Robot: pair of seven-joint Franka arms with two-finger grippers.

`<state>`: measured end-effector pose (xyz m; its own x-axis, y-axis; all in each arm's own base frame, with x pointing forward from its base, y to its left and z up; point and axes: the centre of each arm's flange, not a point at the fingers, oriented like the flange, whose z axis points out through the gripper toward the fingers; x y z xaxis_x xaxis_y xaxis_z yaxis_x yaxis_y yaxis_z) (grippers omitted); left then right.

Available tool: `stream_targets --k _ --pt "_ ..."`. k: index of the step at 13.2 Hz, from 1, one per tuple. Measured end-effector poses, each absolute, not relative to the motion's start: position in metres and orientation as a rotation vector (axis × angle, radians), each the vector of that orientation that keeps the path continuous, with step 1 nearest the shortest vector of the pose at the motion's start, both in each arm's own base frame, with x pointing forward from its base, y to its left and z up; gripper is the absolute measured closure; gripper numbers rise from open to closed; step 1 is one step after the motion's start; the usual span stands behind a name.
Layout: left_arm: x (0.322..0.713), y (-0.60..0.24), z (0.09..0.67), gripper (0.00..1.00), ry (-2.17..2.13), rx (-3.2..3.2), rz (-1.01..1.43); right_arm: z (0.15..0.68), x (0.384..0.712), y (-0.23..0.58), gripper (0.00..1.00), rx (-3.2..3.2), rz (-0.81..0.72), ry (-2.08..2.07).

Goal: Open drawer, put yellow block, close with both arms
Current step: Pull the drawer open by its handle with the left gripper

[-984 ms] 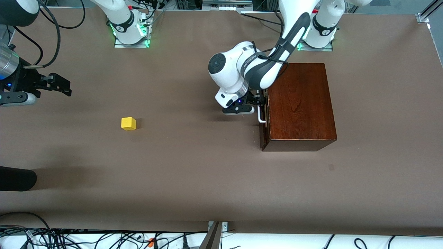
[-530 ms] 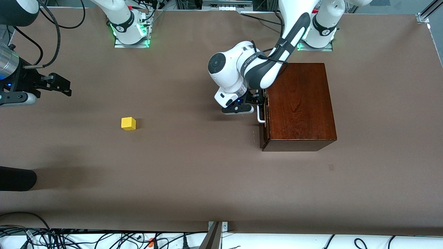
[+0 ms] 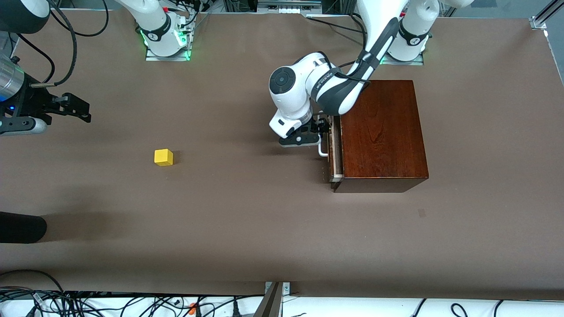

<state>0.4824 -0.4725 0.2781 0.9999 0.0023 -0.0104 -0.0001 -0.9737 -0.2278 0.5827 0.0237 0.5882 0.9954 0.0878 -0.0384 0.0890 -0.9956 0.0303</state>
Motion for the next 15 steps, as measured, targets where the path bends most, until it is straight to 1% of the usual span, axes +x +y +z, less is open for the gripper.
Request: stream_targets --k 11,15 --pt "0.476 -0.519 0.281 0.0 -0.004 -2.98 -0.034 0.586 0.584 0.025 0.0 3.105 -0.064 0.141" --pt "0.476 -0.525 0.283 0.0 -0.006 -2.995 -0.034 0.568 0.59 0.035 0.0 3.101 -0.111 0.163"
